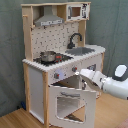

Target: Play with the kitchen

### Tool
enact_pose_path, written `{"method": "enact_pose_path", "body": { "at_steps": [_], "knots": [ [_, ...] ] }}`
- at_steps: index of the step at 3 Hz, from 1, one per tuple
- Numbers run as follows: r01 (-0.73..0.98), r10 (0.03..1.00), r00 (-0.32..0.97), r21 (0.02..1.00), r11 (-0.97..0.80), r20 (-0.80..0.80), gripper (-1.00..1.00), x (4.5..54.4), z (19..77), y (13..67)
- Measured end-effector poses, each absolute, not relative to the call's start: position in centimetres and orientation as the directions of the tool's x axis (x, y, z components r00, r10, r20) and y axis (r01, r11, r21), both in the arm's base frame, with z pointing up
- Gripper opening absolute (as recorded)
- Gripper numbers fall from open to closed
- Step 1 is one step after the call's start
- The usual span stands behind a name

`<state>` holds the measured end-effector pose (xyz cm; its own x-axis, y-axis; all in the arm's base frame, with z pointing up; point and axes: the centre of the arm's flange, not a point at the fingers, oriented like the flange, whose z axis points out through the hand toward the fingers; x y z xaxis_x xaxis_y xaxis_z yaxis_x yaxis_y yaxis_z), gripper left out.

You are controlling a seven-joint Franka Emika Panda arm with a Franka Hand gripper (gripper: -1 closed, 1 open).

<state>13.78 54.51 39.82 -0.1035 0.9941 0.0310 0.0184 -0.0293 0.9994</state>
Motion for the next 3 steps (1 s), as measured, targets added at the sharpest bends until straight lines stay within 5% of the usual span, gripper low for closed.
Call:
{"method": "enact_pose_path", "body": {
  "at_steps": [3],
  "knots": [
    [0.034,0.979,-0.06,0.98,-0.194,0.196,1.0,13.8,37.5,57.5]
  ]
}}
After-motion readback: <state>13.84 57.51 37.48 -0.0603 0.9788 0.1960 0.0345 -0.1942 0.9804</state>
